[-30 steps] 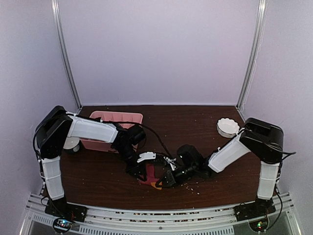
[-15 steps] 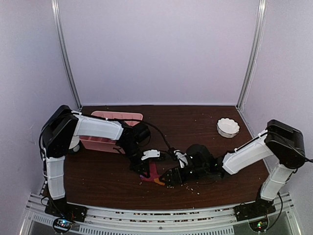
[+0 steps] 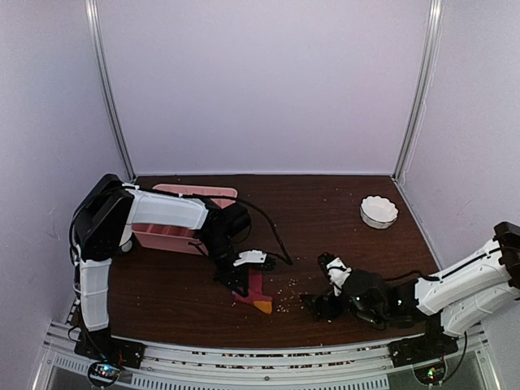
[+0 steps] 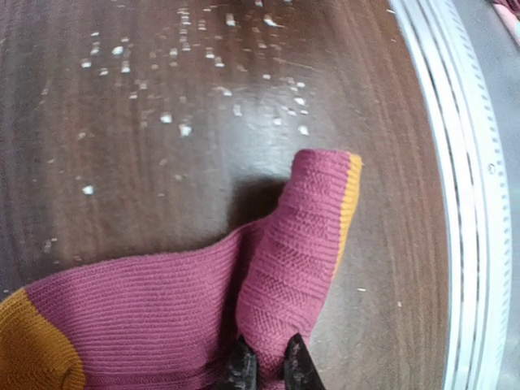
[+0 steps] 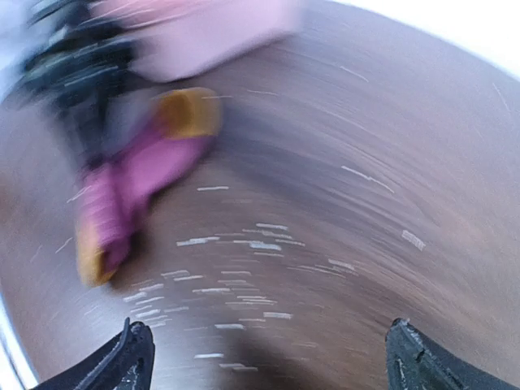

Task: Roll the socks
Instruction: Roll the sock.

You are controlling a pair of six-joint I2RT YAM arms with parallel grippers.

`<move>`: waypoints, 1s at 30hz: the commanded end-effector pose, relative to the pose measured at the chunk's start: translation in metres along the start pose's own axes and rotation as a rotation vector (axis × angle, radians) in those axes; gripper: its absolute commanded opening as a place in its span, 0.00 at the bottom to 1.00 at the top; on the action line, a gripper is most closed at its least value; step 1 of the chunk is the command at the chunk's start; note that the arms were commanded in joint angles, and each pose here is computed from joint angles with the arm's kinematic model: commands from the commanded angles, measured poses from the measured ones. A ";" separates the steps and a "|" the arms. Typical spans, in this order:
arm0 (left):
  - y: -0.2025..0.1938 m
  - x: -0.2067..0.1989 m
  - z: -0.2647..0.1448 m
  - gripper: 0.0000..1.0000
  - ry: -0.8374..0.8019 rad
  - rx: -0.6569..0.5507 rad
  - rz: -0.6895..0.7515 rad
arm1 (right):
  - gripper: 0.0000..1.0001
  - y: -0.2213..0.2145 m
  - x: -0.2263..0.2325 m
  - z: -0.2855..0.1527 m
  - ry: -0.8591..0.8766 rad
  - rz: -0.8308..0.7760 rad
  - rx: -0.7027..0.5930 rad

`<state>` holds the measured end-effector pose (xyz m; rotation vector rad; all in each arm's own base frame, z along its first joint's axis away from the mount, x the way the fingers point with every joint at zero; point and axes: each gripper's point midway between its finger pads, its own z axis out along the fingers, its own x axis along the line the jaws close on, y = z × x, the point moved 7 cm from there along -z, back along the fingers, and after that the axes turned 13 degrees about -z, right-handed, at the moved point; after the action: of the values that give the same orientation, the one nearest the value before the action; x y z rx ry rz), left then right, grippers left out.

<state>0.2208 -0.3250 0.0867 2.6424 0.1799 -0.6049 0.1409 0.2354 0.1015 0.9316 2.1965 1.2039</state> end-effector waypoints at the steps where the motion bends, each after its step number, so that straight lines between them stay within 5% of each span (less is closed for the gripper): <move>1: -0.005 -0.009 0.000 0.00 -0.113 0.006 0.027 | 1.00 0.020 0.056 -0.003 0.036 -0.592 -0.119; 7: -0.003 -0.004 0.002 0.00 -0.134 0.013 0.000 | 0.95 0.014 0.110 0.013 0.045 -1.080 -0.143; 20: -0.007 -0.004 0.002 0.00 -0.190 0.034 -0.016 | 0.64 0.004 0.117 0.079 -0.018 -1.407 -0.044; 26: -0.006 -0.005 0.000 0.00 -0.233 0.040 -0.011 | 0.58 -0.006 0.107 0.096 -0.122 -1.566 0.014; 30: 0.000 -0.006 -0.007 0.00 -0.240 0.026 -0.003 | 0.22 0.003 0.107 0.099 -0.150 -1.517 0.031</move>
<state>0.2193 -0.3190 0.0858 2.6140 0.1324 -0.8629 0.1252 0.3813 0.0611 -0.6346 1.8993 0.4695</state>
